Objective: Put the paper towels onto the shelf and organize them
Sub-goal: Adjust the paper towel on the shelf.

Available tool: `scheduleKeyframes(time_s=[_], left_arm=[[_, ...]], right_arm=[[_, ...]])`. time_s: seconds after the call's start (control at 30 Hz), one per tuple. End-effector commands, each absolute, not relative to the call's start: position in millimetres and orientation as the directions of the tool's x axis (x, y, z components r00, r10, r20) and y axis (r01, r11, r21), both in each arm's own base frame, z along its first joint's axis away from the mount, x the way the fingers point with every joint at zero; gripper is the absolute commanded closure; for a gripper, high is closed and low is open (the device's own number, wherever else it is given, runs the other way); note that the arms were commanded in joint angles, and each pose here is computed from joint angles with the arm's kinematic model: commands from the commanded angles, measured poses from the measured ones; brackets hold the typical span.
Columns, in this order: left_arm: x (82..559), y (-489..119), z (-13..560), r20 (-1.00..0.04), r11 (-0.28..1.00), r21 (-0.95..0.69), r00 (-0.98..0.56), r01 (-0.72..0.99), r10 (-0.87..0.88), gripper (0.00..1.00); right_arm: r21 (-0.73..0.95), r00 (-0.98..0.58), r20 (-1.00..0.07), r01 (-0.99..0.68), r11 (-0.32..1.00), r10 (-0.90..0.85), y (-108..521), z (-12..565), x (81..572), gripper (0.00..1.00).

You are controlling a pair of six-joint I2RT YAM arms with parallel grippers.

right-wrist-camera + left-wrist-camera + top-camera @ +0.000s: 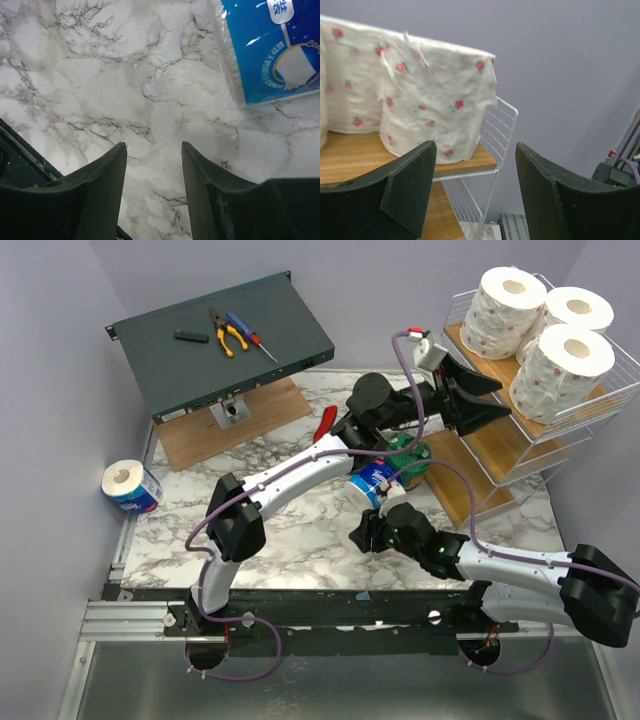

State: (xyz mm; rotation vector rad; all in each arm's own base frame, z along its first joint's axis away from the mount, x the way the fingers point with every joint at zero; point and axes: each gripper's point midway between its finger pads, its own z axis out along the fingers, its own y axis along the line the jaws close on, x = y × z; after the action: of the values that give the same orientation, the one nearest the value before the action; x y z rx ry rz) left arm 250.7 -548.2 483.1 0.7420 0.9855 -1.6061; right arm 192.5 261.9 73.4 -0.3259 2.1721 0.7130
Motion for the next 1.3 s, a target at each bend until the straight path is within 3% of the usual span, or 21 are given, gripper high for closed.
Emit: scheduleKeyframes(time_s=[0.0,0.3,0.53,1.27], left_arm=[[251,-513,541,-0.795,-0.076,-0.165,-0.178,0.983,-0.58,0.34],[296,-540,539,-0.742,-0.039,-0.287,-0.247,0.957,-0.623,0.47],[318,-555,520,-0.68,-0.044,-0.411,-0.338,0.911,-0.651,0.5],[286,-593,499,-0.68,-0.106,-0.449,-0.416,0.887,-0.603,0.49]], right_arm=[[0.356,-0.632,-0.775,-0.444,0.823,-0.006,254,68,191,0.49],[0.359,-0.631,-0.776,-0.437,0.824,0.004,251,68,190,0.5],[0.359,-0.631,-0.776,-0.44,0.823,0.0,251,66,189,0.5],[0.367,-0.635,-0.773,-0.437,0.821,0.007,250,64,187,0.51]])
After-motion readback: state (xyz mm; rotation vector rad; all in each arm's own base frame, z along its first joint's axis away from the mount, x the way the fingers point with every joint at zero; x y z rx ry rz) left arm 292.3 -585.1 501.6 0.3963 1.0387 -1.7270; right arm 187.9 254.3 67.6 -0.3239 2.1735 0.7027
